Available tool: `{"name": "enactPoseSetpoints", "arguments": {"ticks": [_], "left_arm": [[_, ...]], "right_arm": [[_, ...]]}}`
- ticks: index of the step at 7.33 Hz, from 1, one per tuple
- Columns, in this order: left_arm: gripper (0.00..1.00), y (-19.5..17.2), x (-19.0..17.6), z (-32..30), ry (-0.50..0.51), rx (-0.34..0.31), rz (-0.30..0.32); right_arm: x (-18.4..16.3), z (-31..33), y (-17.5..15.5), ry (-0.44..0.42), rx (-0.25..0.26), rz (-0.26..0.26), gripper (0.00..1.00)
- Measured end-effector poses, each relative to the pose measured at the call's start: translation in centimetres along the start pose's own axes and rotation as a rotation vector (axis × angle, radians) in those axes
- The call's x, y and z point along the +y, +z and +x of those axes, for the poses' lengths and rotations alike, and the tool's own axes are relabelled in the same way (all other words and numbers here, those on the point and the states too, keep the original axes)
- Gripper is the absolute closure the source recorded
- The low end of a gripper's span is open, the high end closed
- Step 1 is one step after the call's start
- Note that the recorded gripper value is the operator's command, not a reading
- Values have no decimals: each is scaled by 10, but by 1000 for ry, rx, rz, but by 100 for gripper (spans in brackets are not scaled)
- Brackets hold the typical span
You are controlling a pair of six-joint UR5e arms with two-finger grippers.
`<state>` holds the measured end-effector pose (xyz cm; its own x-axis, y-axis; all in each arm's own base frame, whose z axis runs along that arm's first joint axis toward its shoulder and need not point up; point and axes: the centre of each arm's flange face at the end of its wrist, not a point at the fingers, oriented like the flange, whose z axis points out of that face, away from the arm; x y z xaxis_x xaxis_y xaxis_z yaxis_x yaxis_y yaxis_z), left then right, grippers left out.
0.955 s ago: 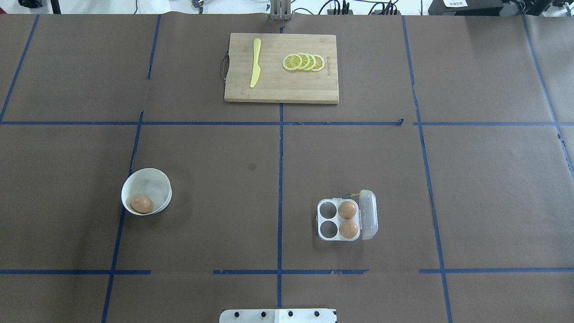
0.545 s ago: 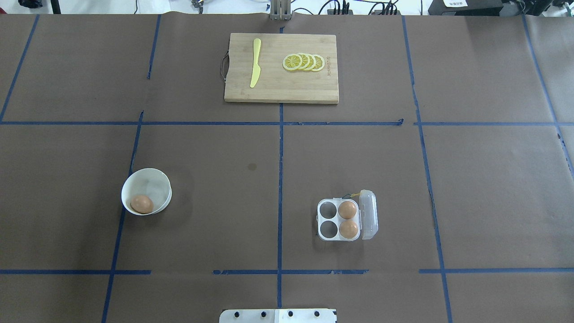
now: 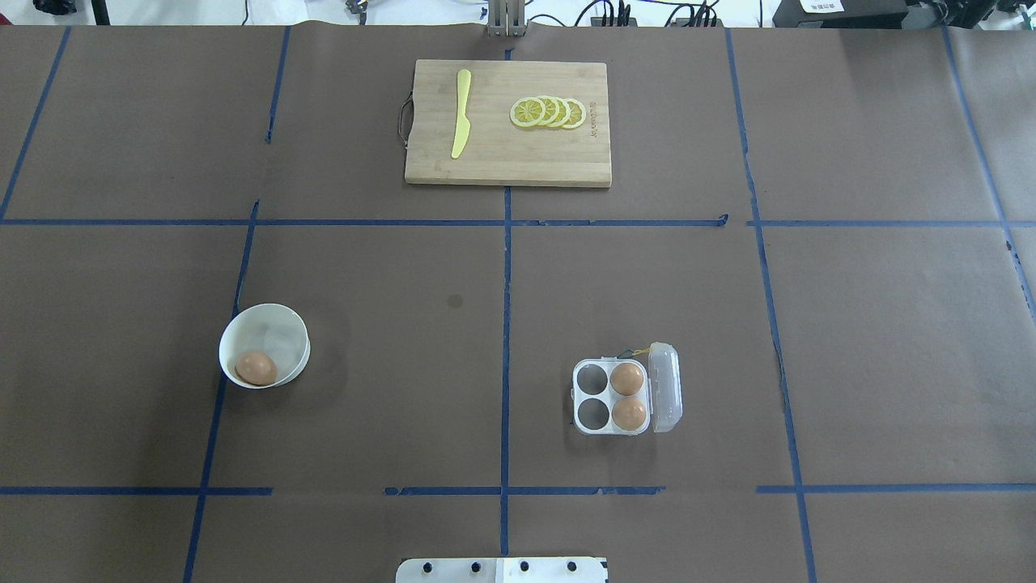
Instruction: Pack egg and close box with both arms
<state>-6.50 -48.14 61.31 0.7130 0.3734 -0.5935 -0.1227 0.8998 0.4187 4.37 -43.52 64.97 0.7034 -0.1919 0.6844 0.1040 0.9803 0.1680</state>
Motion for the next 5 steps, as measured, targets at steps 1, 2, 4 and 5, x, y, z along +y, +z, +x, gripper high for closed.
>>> {"name": "enactPoseSetpoints", "arguments": {"ticks": [1, 2, 4, 5], "left_arm": [[0, -3, -12, 1, 66, -11, 71], [0, -7, -23, 3, 133, -23, 141], [0, -23, -47, 15, 236, -38, 257], [0, -29, -52, 21, 270, -41, 297]], "right_arm": [[-8, -11, -10, -24, -7, 24, 0], [-18, -20, -20, -46, -10, 46, 0], [-34, -34, -34, -82, -21, 79, 0], [-36, -35, -35, -102, -23, 97, 0]]}}
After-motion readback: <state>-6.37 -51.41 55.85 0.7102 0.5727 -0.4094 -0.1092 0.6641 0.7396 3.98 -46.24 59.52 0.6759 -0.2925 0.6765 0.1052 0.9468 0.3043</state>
